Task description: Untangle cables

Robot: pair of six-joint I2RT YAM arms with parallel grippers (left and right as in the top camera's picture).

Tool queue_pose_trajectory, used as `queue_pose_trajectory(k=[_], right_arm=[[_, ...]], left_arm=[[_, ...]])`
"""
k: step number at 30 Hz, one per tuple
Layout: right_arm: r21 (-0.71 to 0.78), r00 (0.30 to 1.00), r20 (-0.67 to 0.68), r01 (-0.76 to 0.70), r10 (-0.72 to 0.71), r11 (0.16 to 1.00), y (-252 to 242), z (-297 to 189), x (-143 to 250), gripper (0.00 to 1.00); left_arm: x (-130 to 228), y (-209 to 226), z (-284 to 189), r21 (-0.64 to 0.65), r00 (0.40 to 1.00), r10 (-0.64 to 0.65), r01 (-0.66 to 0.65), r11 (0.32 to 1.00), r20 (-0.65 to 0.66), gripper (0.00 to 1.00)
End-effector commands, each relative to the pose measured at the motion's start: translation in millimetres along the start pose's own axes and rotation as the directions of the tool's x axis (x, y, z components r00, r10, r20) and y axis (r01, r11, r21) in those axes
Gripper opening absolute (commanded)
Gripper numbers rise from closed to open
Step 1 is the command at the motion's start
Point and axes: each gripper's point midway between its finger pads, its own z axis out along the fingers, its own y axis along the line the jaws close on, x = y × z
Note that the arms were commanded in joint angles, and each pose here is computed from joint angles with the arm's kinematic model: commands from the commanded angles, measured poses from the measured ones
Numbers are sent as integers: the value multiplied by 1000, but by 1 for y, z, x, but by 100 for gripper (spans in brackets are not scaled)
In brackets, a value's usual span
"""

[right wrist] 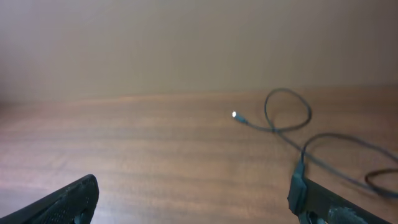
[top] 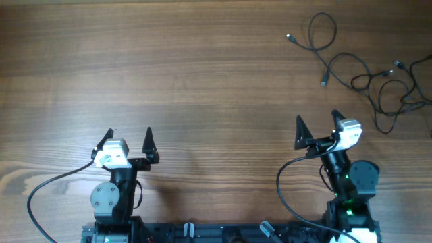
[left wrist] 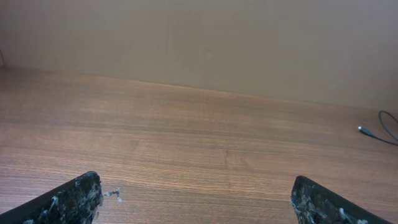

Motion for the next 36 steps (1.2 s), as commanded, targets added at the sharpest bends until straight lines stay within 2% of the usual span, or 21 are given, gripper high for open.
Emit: queue_pose_trajectory(k=[1, 5, 9, 15, 19, 24, 27, 32, 36], right_arm=[[13, 1000, 3, 21, -21, 1000, -1, -4, 1, 100], [88, 997, -81, 7, 0, 996, -13, -13, 22, 100], [91, 994, -106, 28, -18, 995, -12, -22, 29, 100], [35, 979, 71, 188, -190, 982, 8, -31, -12, 100], [-15, 948, 91, 308, -305, 951, 24, -32, -13, 100], [-1, 957, 86, 278, -277, 961, 21, -31, -13, 100], [84, 979, 74, 185, -191, 979, 5, -32, -14, 100], [122, 990, 82, 106, -116, 987, -6, -33, -15, 100], [130, 990, 83, 106, -118, 986, -8, -34, -16, 100]], left_arm=[[1, 1, 0, -3, 1000, 19, -19, 1000, 0, 100], [1, 1, 0, -3, 1000, 19, -19, 1000, 0, 100], [1, 1, 0, -3, 1000, 18, -18, 1000, -1, 100], [1, 1, 0, -3, 1000, 19, -19, 1000, 0, 100], [1, 1, 0, -3, 1000, 19, -19, 1000, 0, 100], [1, 1, 0, -3, 1000, 19, -19, 1000, 0, 100], [1, 1, 0, -3, 1000, 19, -19, 1000, -1, 100], [1, 1, 0, -3, 1000, 18, -18, 1000, 0, 100], [1, 1, 0, -3, 1000, 18, -18, 1000, 0, 100]])
